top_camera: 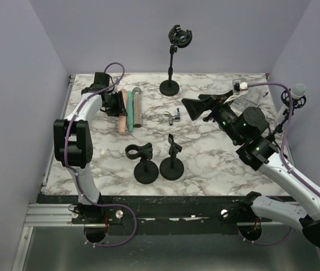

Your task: Remove the microphone from the stand

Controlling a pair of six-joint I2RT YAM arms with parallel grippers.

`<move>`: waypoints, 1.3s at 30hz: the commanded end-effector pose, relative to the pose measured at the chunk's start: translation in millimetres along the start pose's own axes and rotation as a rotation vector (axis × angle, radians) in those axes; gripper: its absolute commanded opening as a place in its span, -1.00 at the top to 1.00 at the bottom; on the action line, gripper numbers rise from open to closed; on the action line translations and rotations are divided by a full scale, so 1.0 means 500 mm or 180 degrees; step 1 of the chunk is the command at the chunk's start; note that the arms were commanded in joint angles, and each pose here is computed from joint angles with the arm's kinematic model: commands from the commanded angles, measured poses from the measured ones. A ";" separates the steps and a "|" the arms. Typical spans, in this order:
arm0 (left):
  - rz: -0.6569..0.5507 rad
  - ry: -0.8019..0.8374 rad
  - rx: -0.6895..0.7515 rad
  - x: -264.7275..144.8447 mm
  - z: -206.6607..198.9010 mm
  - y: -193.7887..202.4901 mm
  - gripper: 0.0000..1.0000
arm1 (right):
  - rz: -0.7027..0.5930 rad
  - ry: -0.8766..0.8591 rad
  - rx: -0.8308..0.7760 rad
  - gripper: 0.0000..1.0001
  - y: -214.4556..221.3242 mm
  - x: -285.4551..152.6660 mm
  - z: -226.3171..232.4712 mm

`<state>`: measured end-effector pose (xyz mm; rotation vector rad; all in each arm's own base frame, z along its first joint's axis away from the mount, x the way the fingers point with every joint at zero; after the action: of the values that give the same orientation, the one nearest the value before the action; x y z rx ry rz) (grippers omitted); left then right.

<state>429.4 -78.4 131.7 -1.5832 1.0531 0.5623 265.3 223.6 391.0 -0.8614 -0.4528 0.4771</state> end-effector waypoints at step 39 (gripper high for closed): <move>0.0421 0.0294 -0.0570 0.057 0.055 -0.054 -0.17 | 0.0073 0.0174 0.0068 -0.99 0.030 0.012 -0.030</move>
<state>469.6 -58.4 104.7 -1.6892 1.1947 0.7367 274.1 224.3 372.3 -0.8681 -0.3764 0.4753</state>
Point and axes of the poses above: each gripper's point midway between its finger pads, its own x axis out along the fingers, its own z axis along the line the jaws close on, y = z × x, the point moved 3 cm from there along -x, back along the fingers, and after that the axes turned 9 degrees about x, right-handed, at the moved point
